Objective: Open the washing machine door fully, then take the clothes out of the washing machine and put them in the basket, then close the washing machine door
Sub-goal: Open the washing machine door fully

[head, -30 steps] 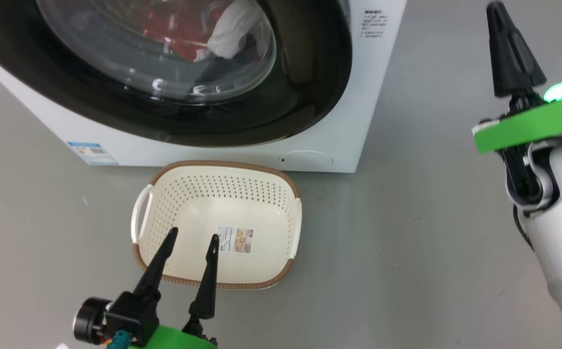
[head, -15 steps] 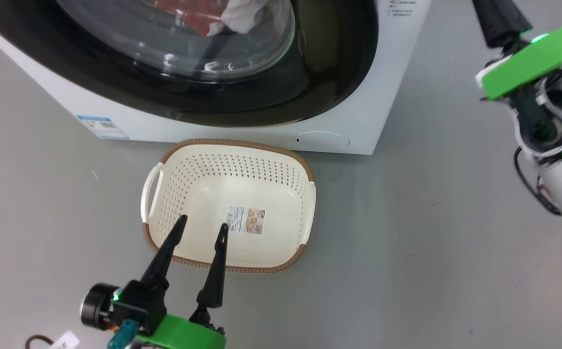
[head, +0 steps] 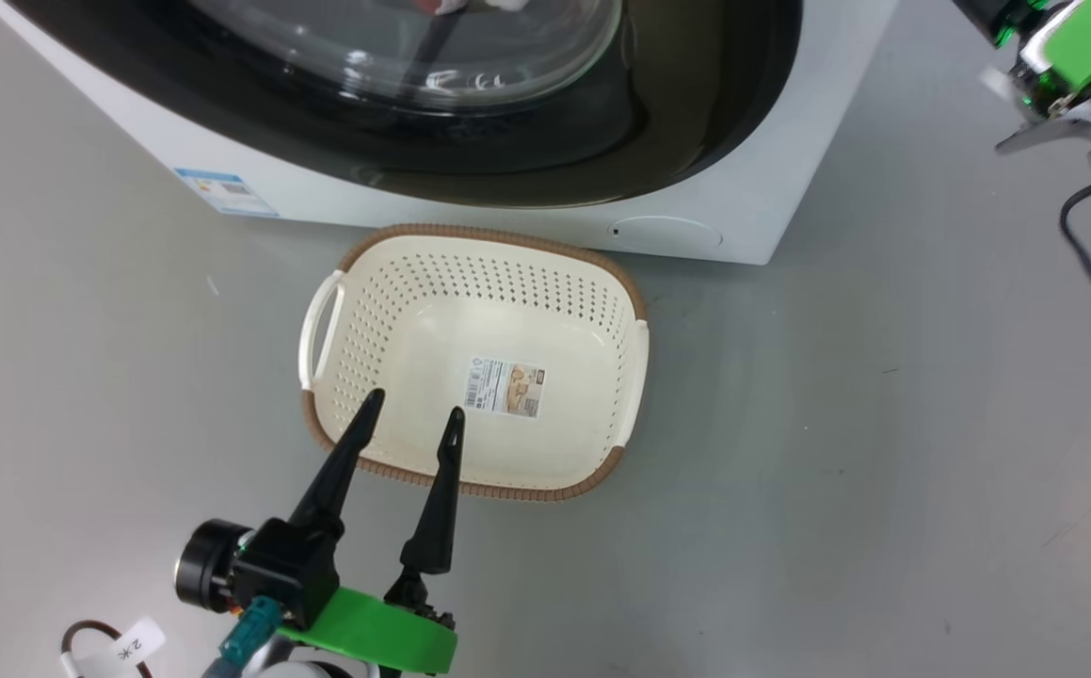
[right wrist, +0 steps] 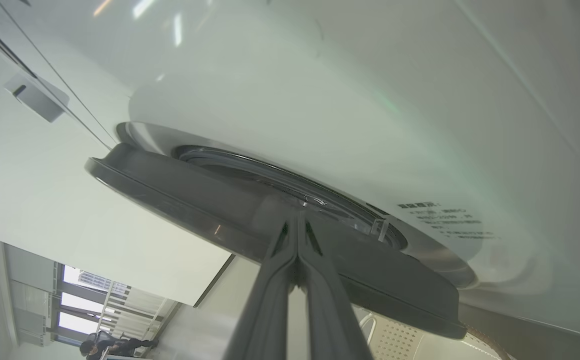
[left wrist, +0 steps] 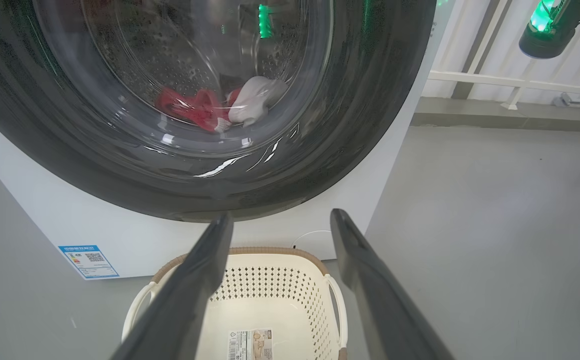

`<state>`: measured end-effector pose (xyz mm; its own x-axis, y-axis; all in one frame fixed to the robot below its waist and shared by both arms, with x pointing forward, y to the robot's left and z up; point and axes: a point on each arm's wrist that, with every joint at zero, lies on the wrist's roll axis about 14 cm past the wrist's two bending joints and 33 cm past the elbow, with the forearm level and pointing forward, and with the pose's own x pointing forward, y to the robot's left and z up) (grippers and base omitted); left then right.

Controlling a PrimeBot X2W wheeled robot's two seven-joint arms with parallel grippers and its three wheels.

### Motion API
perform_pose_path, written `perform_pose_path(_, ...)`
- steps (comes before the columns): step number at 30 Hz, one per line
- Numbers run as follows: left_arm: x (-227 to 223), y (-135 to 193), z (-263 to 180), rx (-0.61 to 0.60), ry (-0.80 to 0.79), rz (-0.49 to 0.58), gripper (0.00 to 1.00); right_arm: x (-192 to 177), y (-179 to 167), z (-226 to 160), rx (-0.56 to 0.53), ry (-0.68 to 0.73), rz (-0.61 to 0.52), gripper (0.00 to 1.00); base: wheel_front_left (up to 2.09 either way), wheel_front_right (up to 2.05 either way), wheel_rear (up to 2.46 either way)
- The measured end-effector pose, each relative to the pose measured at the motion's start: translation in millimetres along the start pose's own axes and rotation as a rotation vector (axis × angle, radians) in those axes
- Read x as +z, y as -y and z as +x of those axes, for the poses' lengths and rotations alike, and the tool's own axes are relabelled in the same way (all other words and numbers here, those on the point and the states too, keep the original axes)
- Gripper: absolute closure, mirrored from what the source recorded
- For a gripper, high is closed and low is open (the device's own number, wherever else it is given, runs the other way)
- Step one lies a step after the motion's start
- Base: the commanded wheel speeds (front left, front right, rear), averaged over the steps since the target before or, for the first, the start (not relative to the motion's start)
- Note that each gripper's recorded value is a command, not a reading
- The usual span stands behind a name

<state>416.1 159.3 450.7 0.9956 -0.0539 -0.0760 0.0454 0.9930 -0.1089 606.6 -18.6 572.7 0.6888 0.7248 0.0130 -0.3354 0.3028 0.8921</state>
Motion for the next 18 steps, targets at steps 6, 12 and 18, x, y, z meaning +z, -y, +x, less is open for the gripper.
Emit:
perform_pose_path(6, -5, -1, 2, 0.005, -0.014, -0.001, 0.00, 0, 7, 9, 0.021, -0.067, 0.104, 1.00, 0.00, 0.00, 0.00)
perform_pose_path(12, -8, -3, 9, 0.008, -0.019, -0.005, 0.00, -12, 12, 22, 0.049, -0.156, 0.192, 1.00, 0.00, 0.00, 0.00)
perform_pose_path(18, -12, -3, 11, 0.012, -0.029, -0.005, 0.00, -18, 21, 30, 0.046, -0.199, 0.221, 1.00, 0.00, 0.00, 0.00)
